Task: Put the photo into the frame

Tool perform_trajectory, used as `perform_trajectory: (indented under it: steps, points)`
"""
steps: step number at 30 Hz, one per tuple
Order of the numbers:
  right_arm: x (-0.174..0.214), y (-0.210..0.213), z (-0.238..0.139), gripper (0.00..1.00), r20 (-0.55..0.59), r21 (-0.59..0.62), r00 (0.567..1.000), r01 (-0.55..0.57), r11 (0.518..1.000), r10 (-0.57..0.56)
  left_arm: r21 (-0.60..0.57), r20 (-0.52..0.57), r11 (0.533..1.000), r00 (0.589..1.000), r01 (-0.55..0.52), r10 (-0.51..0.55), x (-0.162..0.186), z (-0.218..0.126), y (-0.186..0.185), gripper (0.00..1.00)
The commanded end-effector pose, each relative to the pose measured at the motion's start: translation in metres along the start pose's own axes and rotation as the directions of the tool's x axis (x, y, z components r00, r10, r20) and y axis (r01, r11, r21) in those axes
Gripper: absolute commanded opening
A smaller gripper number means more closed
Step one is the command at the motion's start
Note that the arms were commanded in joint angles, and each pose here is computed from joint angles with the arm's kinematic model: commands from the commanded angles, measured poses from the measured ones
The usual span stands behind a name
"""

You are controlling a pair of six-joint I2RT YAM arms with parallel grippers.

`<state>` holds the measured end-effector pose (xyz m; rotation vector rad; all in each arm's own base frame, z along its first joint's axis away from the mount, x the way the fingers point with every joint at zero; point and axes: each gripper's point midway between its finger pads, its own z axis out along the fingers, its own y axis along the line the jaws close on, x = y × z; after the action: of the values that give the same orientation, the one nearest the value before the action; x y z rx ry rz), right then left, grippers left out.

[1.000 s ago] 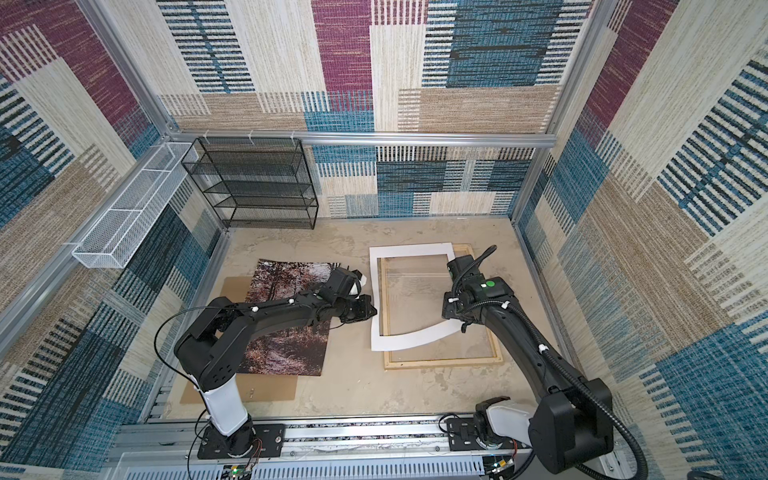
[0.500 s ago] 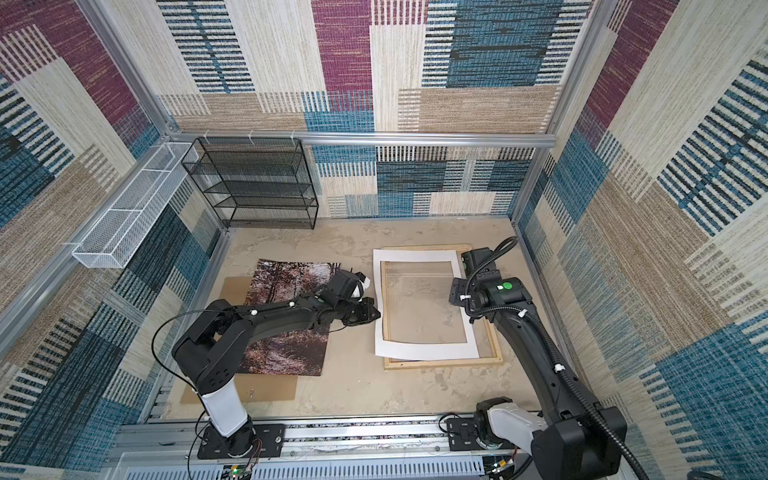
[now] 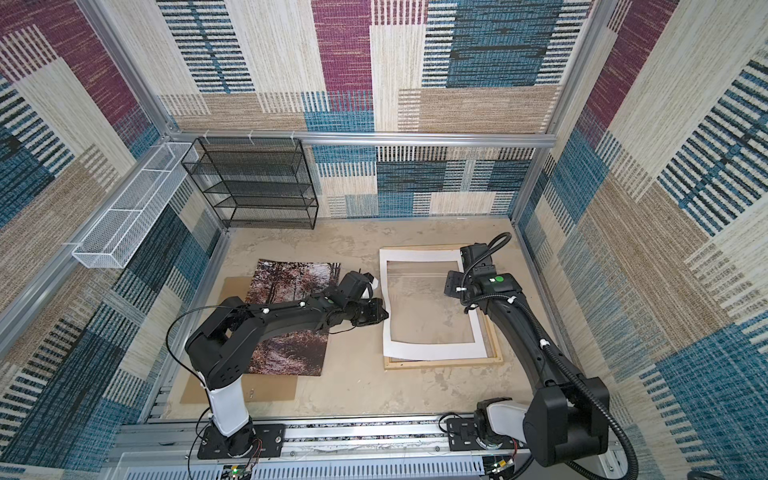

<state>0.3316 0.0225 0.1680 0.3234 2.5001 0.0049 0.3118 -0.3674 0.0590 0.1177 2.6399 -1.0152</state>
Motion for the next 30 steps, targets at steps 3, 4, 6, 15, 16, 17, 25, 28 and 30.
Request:
perform_trajectory:
  steps: [3,4,6,15,16,17,25,28,30]
  points:
    - [-0.016,0.008,0.003,0.87,0.055,-0.055,0.998,-0.01,0.998,0.013,0.019,0.036,1.0,0.999,0.0,-0.001,-0.009,0.006,-0.01,0.0]
    - [-0.016,0.007,0.004,0.87,0.054,-0.056,0.998,-0.011,0.998,0.014,0.021,0.036,1.0,0.999,-0.001,0.0,-0.009,0.006,-0.011,0.0]
    - [-0.017,0.006,0.006,0.87,0.052,-0.054,0.998,-0.016,0.998,0.019,0.024,0.033,1.0,0.999,-0.004,0.003,-0.008,0.008,-0.013,0.0]
    - [-0.015,-0.002,0.021,0.87,0.037,-0.074,0.998,-0.054,0.996,0.057,0.027,0.018,1.0,1.0,-0.014,0.014,-0.001,0.011,-0.014,0.27]
    - [-0.016,-0.003,0.023,0.88,0.038,-0.081,0.997,-0.059,0.995,0.062,0.023,0.02,1.0,1.0,-0.013,0.013,-0.001,0.01,-0.012,0.3]
    - [-0.017,-0.003,0.023,0.88,0.041,-0.086,0.997,-0.062,0.994,0.065,0.017,0.023,1.0,1.0,-0.014,0.014,-0.001,0.009,-0.011,0.32]
    - [-0.024,-0.012,0.032,0.88,0.046,-0.082,0.995,-0.088,0.993,0.092,0.01,0.045,0.999,0.999,-0.031,0.03,-0.002,0.004,-0.014,0.41]
    - [-0.027,-0.016,0.035,0.88,0.051,-0.078,0.993,-0.1,0.992,0.104,-0.044,0.069,0.998,0.997,-0.035,0.038,-0.005,-0.003,-0.007,0.43]
    - [-0.029,-0.018,0.039,0.88,0.052,-0.083,0.992,-0.111,0.99,0.115,-0.091,0.092,0.995,0.994,-0.042,0.05,-0.009,-0.01,-0.001,0.45]
